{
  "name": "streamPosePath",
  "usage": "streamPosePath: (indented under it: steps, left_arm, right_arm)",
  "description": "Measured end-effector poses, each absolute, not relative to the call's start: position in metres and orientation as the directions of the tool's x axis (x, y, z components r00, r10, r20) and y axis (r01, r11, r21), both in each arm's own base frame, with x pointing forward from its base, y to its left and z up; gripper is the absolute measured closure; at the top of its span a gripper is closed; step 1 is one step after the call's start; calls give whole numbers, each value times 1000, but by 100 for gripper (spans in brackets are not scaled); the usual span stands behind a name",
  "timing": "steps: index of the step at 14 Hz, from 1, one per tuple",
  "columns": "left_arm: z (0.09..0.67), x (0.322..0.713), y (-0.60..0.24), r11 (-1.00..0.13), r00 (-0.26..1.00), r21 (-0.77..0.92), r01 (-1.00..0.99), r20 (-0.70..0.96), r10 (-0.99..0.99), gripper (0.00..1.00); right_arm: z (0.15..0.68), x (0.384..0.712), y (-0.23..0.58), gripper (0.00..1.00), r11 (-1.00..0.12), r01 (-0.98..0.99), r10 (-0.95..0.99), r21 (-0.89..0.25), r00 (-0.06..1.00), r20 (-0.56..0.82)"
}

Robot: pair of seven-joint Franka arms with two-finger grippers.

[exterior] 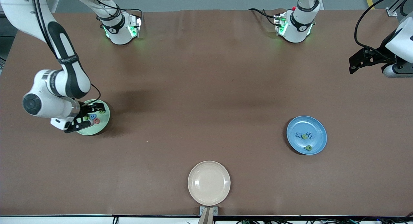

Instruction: Sort upper and lower case letters into plates

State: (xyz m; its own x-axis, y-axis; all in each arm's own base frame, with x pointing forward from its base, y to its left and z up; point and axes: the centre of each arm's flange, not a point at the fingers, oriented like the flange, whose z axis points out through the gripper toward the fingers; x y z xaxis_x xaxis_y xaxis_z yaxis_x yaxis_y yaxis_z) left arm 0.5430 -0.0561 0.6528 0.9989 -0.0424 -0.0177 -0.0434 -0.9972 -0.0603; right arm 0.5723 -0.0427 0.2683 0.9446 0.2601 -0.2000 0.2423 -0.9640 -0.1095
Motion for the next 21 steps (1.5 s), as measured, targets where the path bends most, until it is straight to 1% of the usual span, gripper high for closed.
streamPosePath:
  steps: [3,6,8,10,13,15,17,19,21]
  left_arm:
    - [653,543,-53,-997,999,-60,-38,-18,-37,0]
    - [652,544,-52,-998,999,-60,-37,-19,-35,0]
    - [652,544,-52,-998,999,-60,-36,-19,-35,0]
    - [652,544,-52,-998,999,-60,-36,-19,-35,0]
    - [652,544,-53,-997,999,-64,-38,-18,-37,0]
    - [653,544,-54,-997,999,-67,-40,-17,-39,0]
    - [653,543,-55,-997,999,-67,-42,-17,-41,0]
    - [652,543,-56,-997,999,-67,-43,-18,-42,0]
    - [650,543,-60,-996,998,-67,-51,-24,-49,0]
  right_arm:
    - [356,566,-51,2,-985,152,163,-81,975,-149]
    - [442,543,-58,1,-993,90,98,-70,989,-111]
    - [489,530,-60,1,-996,54,62,-69,992,-114]
    - [528,530,-58,1,-998,25,31,-63,995,-99]
    - [576,535,-48,1,-999,27,29,-41,997,-65]
    - [610,540,-34,1,-999,52,52,-9,999,-10]
    - [633,544,-18,1,-998,56,56,9,998,22]
    - [635,553,-5,1,-997,67,68,42,997,24]
    - [629,559,-3,0,-997,66,67,50,998,15]
